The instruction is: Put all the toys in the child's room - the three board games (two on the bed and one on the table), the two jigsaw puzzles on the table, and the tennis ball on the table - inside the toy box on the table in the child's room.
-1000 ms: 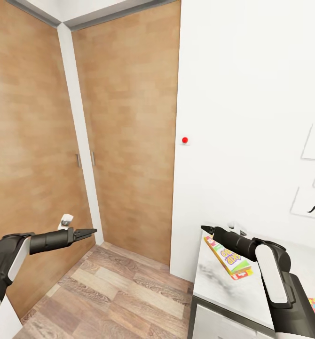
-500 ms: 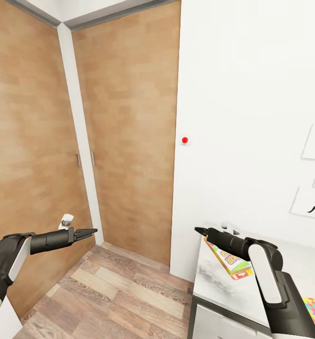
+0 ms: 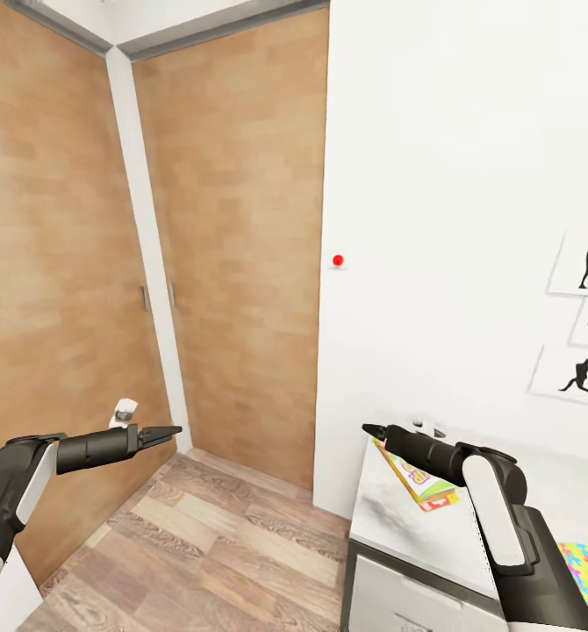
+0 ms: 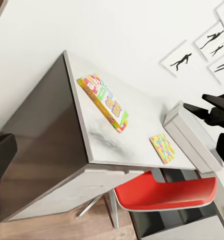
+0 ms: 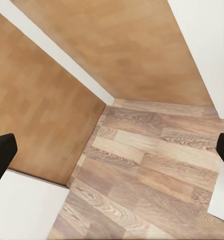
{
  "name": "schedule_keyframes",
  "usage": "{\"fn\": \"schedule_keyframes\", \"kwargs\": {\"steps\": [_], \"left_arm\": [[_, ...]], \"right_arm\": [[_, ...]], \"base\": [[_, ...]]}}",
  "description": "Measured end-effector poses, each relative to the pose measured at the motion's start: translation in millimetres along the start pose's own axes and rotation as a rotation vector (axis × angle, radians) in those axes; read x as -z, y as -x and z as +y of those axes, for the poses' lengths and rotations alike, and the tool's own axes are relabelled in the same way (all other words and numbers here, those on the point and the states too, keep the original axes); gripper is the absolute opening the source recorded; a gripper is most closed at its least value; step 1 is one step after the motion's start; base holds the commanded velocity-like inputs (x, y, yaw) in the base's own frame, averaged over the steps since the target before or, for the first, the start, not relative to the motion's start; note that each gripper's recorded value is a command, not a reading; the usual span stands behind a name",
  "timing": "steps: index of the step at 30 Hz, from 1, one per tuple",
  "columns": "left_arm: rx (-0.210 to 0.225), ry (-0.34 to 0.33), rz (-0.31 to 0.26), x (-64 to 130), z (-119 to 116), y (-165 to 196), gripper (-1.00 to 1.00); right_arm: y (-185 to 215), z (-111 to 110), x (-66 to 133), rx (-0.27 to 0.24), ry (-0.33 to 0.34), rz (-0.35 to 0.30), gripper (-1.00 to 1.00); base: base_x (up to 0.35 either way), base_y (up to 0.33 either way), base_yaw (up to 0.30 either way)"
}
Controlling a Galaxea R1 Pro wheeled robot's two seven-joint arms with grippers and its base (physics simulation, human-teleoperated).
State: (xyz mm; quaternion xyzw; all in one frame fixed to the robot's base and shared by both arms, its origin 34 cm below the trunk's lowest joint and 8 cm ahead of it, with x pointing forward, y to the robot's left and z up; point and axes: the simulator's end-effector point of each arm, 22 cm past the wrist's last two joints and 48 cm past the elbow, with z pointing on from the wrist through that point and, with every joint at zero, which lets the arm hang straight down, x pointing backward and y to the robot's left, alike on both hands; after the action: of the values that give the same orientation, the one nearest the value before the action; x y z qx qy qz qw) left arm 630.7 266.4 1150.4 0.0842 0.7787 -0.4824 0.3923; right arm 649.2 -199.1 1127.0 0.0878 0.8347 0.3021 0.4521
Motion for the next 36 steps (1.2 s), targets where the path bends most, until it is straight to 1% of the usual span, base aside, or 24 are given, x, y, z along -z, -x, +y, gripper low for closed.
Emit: {"fn": "schedule_keyframes", "kwargs": {"steps": [5, 10, 30, 36], "left_arm": [[0.000, 0.000, 0.000, 0.1, -0.1, 0.0, 1.00], [0.000, 0.000, 0.000, 0.1, -0.3, 0.0, 1.00], [0.000, 0.000, 0.000, 0.1, -0.4, 0.1, 1.00], [0.000, 0.000, 0.000, -0.1, 0.0, 0.1, 1.00]], "right_arm": [[0.0, 0.2, 0.1, 0.000, 0.000, 0.000, 1.00], [0.1, 0.1, 0.2, 0.000, 0.000, -0.001, 1.00], [0.2, 0.1, 0.2, 0.000, 0.000, -0.001, 1.00], [0.2, 0.0, -0.1, 0.000, 0.000, -0.001, 1.00]], "base": [[-0.061, -0.216, 0.000], [-0.016, -0.091, 0.000], [-0.002, -0.009, 0.000], [-0.087, -0.013, 0.000]]}}
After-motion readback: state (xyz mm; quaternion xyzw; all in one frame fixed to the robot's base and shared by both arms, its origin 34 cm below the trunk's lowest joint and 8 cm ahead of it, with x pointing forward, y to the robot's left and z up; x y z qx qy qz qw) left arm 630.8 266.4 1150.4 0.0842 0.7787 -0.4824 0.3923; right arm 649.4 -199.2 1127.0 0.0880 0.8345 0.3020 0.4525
